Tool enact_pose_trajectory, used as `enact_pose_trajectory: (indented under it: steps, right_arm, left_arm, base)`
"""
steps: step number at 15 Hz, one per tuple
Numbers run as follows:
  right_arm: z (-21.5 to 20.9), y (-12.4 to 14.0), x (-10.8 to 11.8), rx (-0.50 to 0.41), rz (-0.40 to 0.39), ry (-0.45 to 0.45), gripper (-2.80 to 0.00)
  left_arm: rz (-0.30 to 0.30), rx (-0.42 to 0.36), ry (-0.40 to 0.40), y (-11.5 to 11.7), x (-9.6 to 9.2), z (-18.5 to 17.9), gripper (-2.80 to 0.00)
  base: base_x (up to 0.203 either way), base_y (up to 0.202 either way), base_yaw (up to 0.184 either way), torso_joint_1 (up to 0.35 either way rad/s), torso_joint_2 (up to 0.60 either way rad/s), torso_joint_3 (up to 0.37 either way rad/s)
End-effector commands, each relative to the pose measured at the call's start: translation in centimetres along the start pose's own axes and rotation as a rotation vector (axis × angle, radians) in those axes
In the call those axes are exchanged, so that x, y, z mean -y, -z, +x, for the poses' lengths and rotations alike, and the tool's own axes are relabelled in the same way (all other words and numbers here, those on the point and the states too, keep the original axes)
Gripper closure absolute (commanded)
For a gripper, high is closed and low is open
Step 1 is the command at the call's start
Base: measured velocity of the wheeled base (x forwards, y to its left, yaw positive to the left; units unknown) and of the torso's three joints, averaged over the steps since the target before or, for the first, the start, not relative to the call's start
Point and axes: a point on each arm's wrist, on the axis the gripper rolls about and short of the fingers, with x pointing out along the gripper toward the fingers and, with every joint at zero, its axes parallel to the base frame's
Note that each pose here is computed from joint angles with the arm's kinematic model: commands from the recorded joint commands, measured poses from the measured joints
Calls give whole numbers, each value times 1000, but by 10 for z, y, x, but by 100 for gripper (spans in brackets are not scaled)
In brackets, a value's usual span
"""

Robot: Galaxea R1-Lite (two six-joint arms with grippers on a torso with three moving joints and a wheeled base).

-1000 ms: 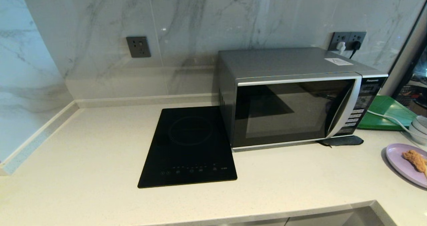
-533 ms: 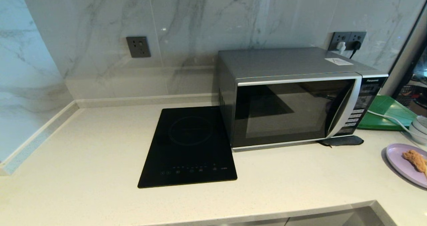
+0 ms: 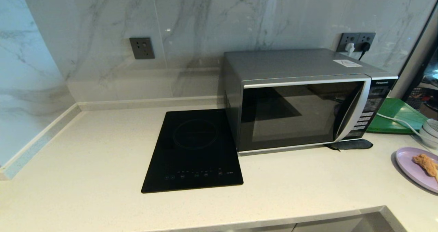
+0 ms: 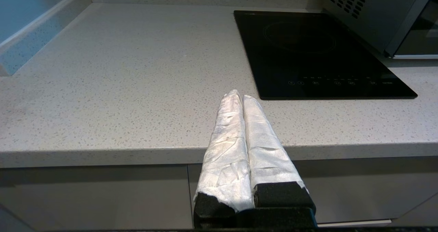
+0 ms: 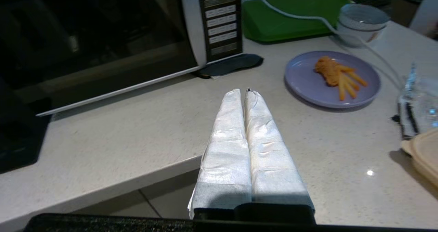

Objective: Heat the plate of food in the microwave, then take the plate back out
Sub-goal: Open the microwave oven

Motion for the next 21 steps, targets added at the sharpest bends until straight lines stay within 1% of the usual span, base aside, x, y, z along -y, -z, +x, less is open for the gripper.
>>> enact_pose_trajectory:
  steps: [1, 2, 5, 7, 10, 12, 13, 14, 18, 20, 21]
  right_arm:
    - [20, -17, -7, -65, -85, 70, 0]
    - [25, -23, -9, -70, -117, 93, 0]
    - [42, -48, -17, -77, -124, 108, 0]
    - [59, -66, -25, -88, -103, 122, 0]
    - [94, -92, -37, -103, -35, 177, 0]
    - [116, -98, -38, -129, -17, 231, 0]
    - [125, -97, -38, -148, -9, 249, -280]
    - [130, -95, -38, -165, -5, 255, -280]
    - [136, -90, -40, -202, 14, 201, -280]
    - [133, -90, -41, -241, 24, 121, -280]
    - [130, -89, -42, -270, 29, 61, -280]
  left_arm:
    - [-1, 0, -1, 0, 0, 0, 0]
    - [-1, 0, -1, 0, 0, 0, 0]
    - [-1, 0, -1, 0, 0, 0, 0]
    - [-1, 0, -1, 0, 0, 0, 0]
    - [-1, 0, -1, 0, 0, 0, 0]
    - [-1, 0, -1, 0, 0, 0, 0]
    - [-1, 0, -1, 0, 0, 0, 0]
    - [-1, 0, -1, 0, 0, 0, 0]
    - [-1, 0, -1, 0, 0, 0, 0]
    - [-1, 0, -1, 0, 0, 0, 0]
    - [-1, 0, -1, 0, 0, 0, 0]
  base:
    - [0, 0, 0, 0, 0, 0]
    - [0, 0, 0, 0, 0, 0]
    - [0, 0, 0, 0, 0, 0]
    - [0, 0, 0, 0, 0, 0]
    - [0, 0, 0, 0, 0, 0]
    - [0, 0, 0, 0, 0, 0]
    - [0, 0, 0, 0, 0, 0]
    - [0, 0, 0, 0, 0, 0]
    - [0, 0, 0, 0, 0, 0]
    - [0, 0, 0, 0, 0, 0]
    - [0, 0, 0, 0, 0, 0]
